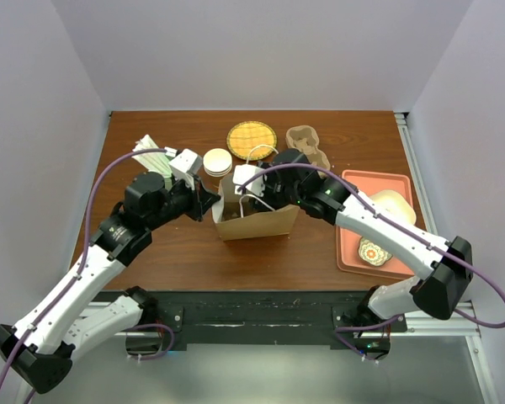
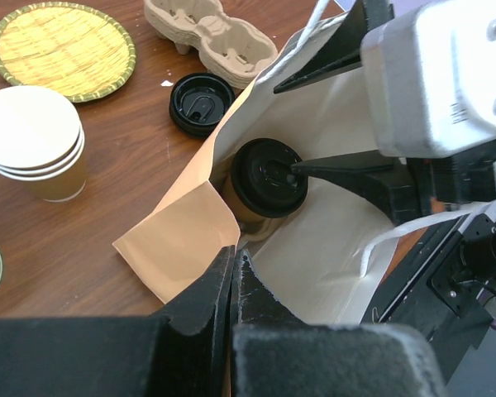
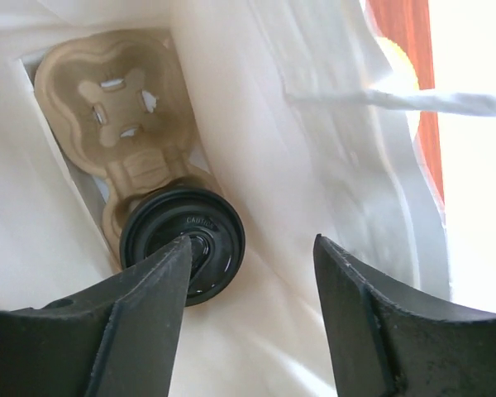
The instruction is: Pack the takeout coffee
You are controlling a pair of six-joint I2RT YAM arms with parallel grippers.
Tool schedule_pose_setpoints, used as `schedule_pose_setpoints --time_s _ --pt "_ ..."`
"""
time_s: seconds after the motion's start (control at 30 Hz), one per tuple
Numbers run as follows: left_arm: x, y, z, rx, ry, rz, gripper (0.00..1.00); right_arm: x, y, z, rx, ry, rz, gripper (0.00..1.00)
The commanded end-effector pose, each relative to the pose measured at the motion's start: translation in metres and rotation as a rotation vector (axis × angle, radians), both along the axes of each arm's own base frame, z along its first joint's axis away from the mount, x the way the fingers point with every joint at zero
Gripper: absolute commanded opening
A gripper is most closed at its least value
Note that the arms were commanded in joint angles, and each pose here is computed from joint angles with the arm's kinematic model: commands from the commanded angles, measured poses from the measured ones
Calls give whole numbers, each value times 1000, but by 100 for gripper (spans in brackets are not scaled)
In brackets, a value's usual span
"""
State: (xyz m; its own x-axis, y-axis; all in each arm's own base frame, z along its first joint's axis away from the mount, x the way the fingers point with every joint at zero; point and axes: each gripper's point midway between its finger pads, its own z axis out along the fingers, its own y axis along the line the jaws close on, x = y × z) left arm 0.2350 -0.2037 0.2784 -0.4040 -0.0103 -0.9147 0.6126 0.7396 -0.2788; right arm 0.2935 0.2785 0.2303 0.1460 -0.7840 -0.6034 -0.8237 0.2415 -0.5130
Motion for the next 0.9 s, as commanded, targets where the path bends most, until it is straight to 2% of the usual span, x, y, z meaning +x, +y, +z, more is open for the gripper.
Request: schedule_pose_setpoints --time_s 0.0,0.13,0.27,0.63,0.87 --pt "9 -1 27 -42 -51 34 2 5 12 29 76 -12 20 61" --pt "15 1 31 -25 -63 52 9 11 13 40 103 -24 10 59" --pt "22 2 35 -18 -76 74 23 17 11 53 139 -35 -8 57" --pt "32 3 48 -24 -99 115 38 40 -1 94 268 -94 -125 54" --pt "33 10 57 -24 -123 148 43 45 -6 112 324 -94 -189 52"
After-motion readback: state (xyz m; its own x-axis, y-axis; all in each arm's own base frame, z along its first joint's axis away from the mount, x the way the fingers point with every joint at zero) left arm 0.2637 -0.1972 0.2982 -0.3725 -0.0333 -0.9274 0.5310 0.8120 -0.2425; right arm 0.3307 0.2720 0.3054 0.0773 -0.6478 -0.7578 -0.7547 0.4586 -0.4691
